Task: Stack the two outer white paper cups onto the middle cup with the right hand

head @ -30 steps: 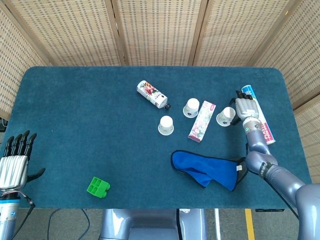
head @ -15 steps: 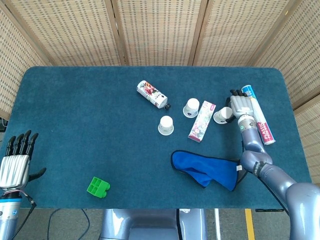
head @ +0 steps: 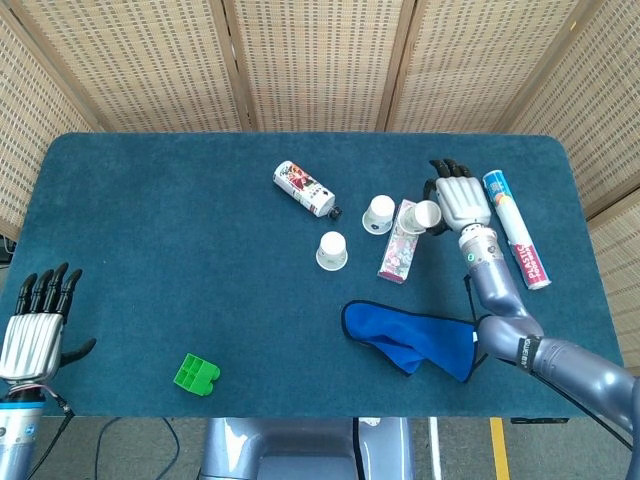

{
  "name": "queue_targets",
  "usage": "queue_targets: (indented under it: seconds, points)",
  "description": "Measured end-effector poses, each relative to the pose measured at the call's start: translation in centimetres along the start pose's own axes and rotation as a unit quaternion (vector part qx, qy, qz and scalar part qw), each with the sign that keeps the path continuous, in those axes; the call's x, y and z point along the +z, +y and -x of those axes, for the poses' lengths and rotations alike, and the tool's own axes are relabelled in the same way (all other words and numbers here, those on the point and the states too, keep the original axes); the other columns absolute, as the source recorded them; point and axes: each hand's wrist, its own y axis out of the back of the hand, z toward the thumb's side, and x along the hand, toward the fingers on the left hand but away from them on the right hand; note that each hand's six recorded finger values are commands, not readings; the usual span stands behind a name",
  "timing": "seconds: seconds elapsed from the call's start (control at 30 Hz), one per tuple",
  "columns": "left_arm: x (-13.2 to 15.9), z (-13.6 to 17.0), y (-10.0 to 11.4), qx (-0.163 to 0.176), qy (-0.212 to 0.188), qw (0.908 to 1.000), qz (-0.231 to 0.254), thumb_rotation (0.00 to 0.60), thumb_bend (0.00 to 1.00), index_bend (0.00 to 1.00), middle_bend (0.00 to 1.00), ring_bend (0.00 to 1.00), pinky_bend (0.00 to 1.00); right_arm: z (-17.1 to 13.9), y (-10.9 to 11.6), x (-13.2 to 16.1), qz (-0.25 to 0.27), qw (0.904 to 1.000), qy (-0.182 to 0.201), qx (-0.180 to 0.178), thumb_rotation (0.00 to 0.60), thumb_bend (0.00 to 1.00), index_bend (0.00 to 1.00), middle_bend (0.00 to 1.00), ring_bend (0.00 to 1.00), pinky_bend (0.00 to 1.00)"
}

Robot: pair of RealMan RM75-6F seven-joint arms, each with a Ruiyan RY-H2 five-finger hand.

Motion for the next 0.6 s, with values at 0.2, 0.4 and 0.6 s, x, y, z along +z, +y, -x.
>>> queue_targets:
  seconds: [0.2, 0.4, 0.6]
  points:
    - [-0.1, 0.0, 0.0, -0.001, 0.000, 1.0000, 0.004, 0.600, 0.08, 0.00, 0.00, 0.00, 0.00, -0.3, 1.8, 2.1, -0.002, 0.9998, 0.006, -0.018, 0.600, 0.21, 0.55, 0.17, 0.02, 0.18]
    - [-0.2, 0.0, -0.1, -0.003, 0.000, 1.0000, 0.004, 0.600, 0.08, 0.00, 0.00, 0.00, 0.00, 0.3, 1.9, 3.6, -0.004, 0.9998, 0.010, -0.018, 0.600, 0.21, 0.55, 0.17, 0.02, 0.18]
    - [-0.3, -0.1, -0.2, -0.004, 0.002, 1.0000, 0.004, 0.600, 0.08, 0.00, 0.00, 0.00, 0.00, 1.4, 1.3, 4.0, -0.005, 0.9999, 0.003, -0.010, 0.600, 0.21, 0.55, 0.17, 0.02, 0.18]
